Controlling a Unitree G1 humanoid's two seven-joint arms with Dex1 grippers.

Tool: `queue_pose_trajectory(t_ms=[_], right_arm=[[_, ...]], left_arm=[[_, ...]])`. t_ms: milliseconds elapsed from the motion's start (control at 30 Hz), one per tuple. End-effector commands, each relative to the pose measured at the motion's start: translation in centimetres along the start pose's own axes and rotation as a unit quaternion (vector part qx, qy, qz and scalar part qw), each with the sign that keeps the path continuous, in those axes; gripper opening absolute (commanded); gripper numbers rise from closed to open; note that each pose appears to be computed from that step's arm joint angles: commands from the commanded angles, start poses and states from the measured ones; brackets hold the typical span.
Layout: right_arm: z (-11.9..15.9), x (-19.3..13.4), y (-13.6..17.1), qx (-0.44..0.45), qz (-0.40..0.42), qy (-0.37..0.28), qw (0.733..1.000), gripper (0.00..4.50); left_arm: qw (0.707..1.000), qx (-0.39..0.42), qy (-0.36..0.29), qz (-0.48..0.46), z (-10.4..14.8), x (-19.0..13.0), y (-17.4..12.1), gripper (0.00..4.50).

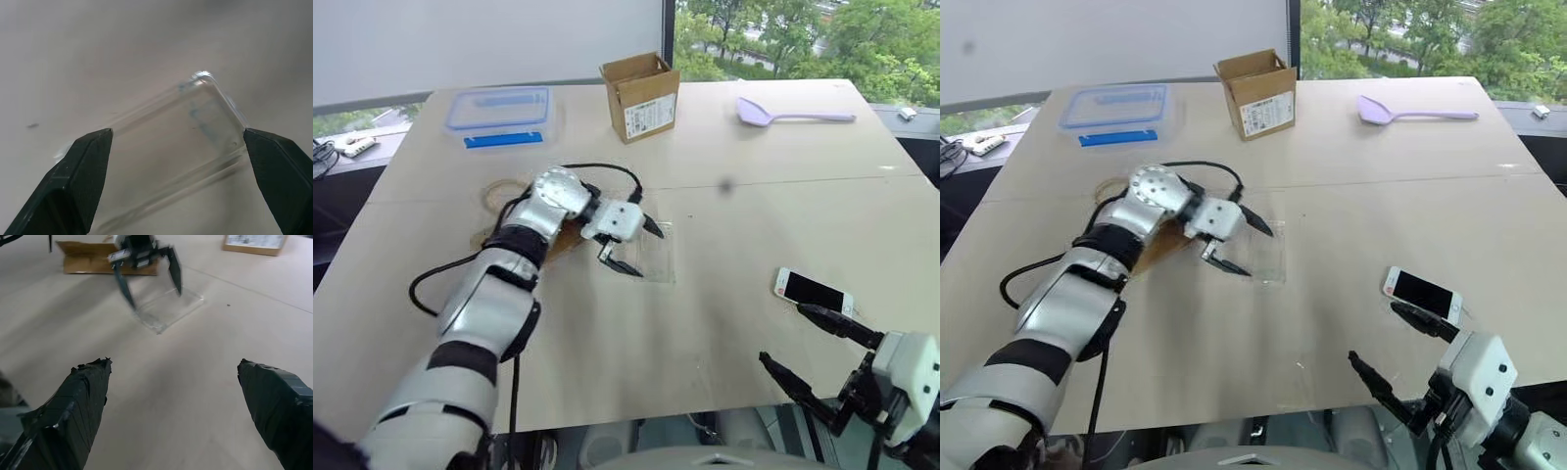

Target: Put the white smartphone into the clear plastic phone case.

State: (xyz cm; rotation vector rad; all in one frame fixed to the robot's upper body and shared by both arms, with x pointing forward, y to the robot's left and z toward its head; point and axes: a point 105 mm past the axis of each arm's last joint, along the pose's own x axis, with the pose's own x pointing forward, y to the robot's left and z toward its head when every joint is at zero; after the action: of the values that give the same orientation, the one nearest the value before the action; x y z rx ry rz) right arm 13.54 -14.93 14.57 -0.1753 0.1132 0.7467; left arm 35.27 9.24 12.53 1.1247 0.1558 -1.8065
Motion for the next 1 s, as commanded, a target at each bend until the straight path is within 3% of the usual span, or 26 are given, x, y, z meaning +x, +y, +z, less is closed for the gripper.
queue_pose_trajectory(t_ms=[33,67,100,133,267,300,367,467,600,833,1000], right_arm=[[1.1,-0.1,0.8,-0.014,-0.006,-0.025,1.000,4.50],[1.1,-0.1,0.9,-0.014,-0.009,-0.025,1.000,4.50],[1.1,-0.1,1.0,-0.012,-0.012,-0.025,1.000,4.50],[1.1,-0.2,1.1,-0.011,-0.014,-0.026,1.000,4.50],[0.9,-0.1,1.4,-0.006,-0.021,-0.024,0.999,4.50],[0.8,-0.1,1.5,-0.005,-0.022,-0.021,1.000,4.50],[0.7,0.0,1.5,-0.003,-0.023,-0.018,1.000,4.50],[0.7,0.1,1.4,-0.002,-0.023,-0.018,1.000,4.50],[0.7,0.5,1.3,-0.003,-0.019,-0.017,1.000,4.50],[0.6,0.1,1.5,0.000,-0.011,-0.011,1.000,4.50],[0.4,0.1,1.8,0.002,-0.017,-0.010,1.000,4.50]], left_arm=[[0.997,0.001,0.043,-0.059,-1.3,0.8,-1.4,3.15],[0.996,0.000,0.051,-0.067,-1.4,0.9,-1.5,2.67],[0.996,-0.004,0.057,-0.073,-1.6,0.8,-1.6,2.45],[0.995,-0.005,0.059,-0.075,-1.7,0.8,-1.6,1.87],[0.998,-0.043,0.021,-0.031,-0.9,0.4,-0.3,0.23],[0.999,-0.048,0.000,-0.009,-0.4,0.2,0.3,0.04],[0.997,-0.073,-0.028,0.021,0.3,-0.8,1.4,0.04],[0.996,-0.074,-0.032,0.031,0.6,-1.7,1.7,0.80],[0.998,-0.062,-0.017,0.024,0.4,-2.3,1.2,2.39],[0.998,-0.045,0.038,-0.024,-1.1,-2.2,-0.6,2.39],[0.998,-0.019,0.044,-0.041,-1.3,-1.0,-1.0,2.39]])
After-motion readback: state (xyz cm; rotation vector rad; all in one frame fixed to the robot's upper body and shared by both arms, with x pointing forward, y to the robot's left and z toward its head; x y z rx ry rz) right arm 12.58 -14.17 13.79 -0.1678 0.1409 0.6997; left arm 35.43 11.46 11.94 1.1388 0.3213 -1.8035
